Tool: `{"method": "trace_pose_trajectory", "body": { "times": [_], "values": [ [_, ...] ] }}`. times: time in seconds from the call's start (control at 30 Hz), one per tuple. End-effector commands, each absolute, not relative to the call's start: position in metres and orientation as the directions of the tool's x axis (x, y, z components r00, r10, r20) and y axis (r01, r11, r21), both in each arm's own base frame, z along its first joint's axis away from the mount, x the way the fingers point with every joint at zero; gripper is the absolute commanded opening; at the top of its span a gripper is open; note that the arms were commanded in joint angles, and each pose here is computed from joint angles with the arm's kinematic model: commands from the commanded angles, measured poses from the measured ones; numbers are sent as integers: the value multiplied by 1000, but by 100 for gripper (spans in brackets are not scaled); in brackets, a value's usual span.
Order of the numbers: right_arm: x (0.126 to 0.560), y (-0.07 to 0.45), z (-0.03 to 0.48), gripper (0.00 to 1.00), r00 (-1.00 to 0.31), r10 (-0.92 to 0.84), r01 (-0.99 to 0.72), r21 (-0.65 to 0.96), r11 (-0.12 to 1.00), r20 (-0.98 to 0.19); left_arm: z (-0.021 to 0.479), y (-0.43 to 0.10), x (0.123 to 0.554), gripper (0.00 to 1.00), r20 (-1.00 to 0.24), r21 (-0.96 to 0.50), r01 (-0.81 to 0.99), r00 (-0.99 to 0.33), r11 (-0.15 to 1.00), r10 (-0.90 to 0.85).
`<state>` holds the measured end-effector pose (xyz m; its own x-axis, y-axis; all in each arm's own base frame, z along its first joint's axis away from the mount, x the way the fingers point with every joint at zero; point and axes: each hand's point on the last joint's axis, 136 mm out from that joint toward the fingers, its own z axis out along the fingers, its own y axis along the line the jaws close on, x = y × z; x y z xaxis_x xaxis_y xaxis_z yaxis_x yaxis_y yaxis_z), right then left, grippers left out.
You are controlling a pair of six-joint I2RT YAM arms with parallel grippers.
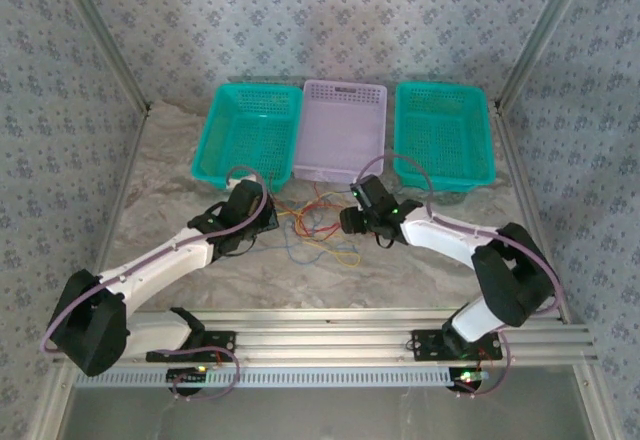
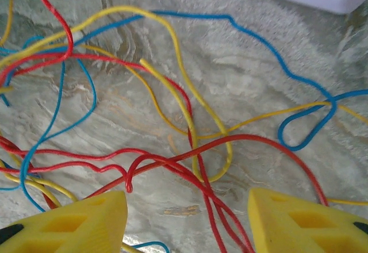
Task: Untangle the cables
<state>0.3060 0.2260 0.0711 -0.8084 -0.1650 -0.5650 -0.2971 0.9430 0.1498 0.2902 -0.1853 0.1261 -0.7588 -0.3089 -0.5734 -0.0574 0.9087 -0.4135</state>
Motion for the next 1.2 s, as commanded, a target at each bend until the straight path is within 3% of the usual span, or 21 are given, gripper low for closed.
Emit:
{"method": "trace_pose_trajectory", "body": {
  "times": [0.0, 0.2, 0.33, 0.53, 0.77, 1.17],
  "values": [
    [310, 247, 72, 59, -781, -197, -348, 152, 925, -593, 134, -188, 291, 0, -599, -422, -26, -742, 906, -300],
    [315, 269, 62, 58, -773, -217, -377, 157, 913, -596, 135, -191, 292, 0, -600, -428, -17, -742, 903, -299],
    [320, 272, 54, 48, -793, -220, -361, 147, 921, -568, 135, -191, 292, 0, -598, -432, -18, -742, 902, -302],
    [322, 258, 66, 1, -781, -204, -323, 103, 941, -590, 133, -187, 289, 0, -599, -418, -22, -744, 908, -294],
    [312, 203, 115, 0, -744, -142, -249, 74, 966, -653, 128, -163, 279, 0, -598, -306, -76, -760, 949, -254],
    [302, 123, 209, 0, -671, 135, -133, 298, 945, -729, 111, -131, 274, 0, -551, -203, -142, -801, 969, -233]
  ]
}}
